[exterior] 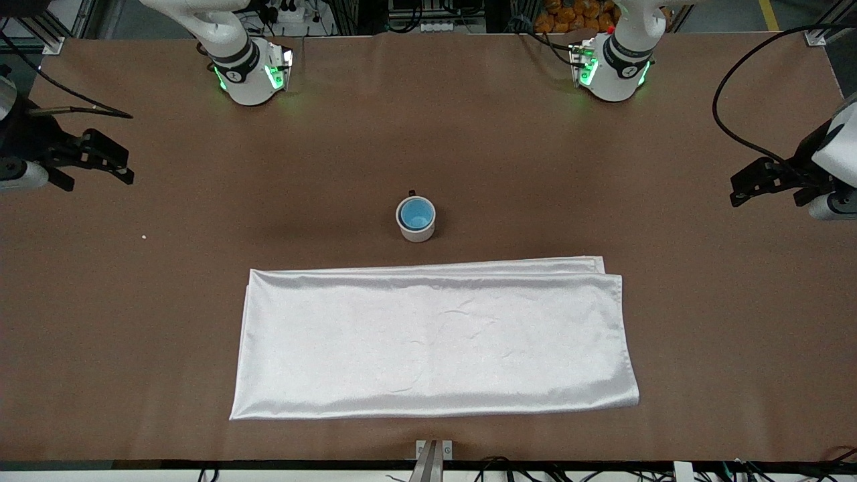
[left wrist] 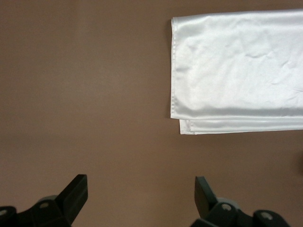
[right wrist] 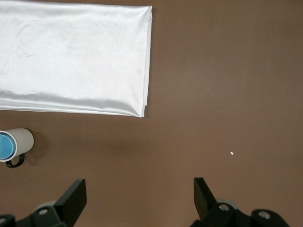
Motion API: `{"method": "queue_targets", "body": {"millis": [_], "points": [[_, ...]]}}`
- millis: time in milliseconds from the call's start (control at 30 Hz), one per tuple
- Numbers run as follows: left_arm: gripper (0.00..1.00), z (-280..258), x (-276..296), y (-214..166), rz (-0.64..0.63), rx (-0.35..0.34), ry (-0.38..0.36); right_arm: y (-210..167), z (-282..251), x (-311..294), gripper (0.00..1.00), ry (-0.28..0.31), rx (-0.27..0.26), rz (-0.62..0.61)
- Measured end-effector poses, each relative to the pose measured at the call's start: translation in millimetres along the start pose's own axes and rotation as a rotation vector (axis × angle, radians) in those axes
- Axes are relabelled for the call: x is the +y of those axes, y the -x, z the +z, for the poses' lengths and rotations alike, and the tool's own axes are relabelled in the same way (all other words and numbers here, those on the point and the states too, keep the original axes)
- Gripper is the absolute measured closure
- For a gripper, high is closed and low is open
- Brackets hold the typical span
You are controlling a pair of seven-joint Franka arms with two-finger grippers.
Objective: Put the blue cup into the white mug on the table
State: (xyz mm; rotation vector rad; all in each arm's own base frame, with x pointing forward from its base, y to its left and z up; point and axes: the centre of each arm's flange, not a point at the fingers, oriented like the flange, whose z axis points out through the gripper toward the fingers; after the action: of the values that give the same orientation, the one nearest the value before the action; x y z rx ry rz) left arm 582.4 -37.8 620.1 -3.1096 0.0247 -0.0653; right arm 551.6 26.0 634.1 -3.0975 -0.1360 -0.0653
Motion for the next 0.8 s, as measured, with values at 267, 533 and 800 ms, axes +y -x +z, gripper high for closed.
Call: {"method": "queue_targets", "body": {"millis": [267,533,800], "points": [[0.00,-3.2,0.0,3.1,0.001,-0.002,-0.001,-0.3,0.5,0.1,0.00,0.000,0.000,0.000],[0.00,-5.6,-0.1,6.3,0.001,-0.009,-0.002,-0.4,0.7,0.1,0.00,0.000,-0.001,0.000],[0.00,-12.2,-0.1,10.8,0.001,-0.002,-0.003,-0.5,0.9,0.2,0.00,0.000,-0.001,0.000]]}}
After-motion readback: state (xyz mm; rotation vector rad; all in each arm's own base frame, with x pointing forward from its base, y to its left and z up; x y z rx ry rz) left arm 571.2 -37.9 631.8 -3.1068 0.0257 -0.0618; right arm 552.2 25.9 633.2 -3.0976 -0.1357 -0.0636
